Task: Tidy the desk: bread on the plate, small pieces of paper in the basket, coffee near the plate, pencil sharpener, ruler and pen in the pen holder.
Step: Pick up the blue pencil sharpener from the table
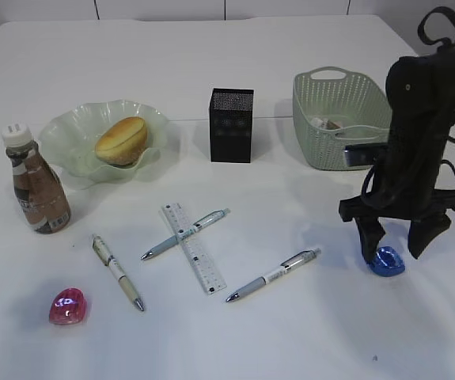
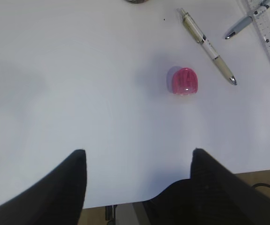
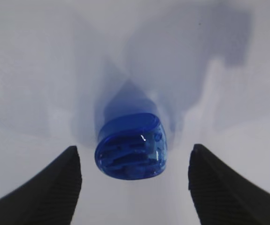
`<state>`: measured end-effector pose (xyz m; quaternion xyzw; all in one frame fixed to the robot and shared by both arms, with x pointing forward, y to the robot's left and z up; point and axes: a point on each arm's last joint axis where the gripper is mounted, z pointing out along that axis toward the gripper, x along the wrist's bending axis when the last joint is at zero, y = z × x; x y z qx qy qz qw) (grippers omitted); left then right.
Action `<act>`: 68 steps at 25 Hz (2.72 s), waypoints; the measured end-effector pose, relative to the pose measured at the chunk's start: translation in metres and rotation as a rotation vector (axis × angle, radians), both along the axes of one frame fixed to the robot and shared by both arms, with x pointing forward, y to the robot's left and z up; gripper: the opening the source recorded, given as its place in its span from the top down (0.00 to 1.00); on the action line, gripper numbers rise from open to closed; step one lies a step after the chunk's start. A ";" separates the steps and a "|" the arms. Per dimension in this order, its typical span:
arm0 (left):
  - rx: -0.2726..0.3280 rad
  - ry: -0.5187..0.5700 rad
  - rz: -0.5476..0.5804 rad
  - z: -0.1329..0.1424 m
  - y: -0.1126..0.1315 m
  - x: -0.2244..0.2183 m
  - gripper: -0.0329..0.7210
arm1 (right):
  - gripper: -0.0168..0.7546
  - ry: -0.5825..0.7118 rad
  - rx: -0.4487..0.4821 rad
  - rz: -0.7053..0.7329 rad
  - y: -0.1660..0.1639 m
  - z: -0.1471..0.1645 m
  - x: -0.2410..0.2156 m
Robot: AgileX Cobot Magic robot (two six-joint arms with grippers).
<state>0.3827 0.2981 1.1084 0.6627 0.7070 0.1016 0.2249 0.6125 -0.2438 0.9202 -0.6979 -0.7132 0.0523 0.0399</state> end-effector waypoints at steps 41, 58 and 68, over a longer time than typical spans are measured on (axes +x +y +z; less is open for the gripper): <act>0.000 0.001 0.000 0.000 0.000 0.000 0.31 | 0.26 0.025 0.007 -0.003 0.001 -0.013 0.001; -0.002 0.001 0.000 0.000 0.000 0.000 0.31 | 0.26 0.006 0.014 -0.007 0.002 -0.013 0.003; -0.002 0.001 0.000 0.000 0.000 0.000 0.31 | 0.31 0.024 0.012 -0.007 0.002 -0.013 0.001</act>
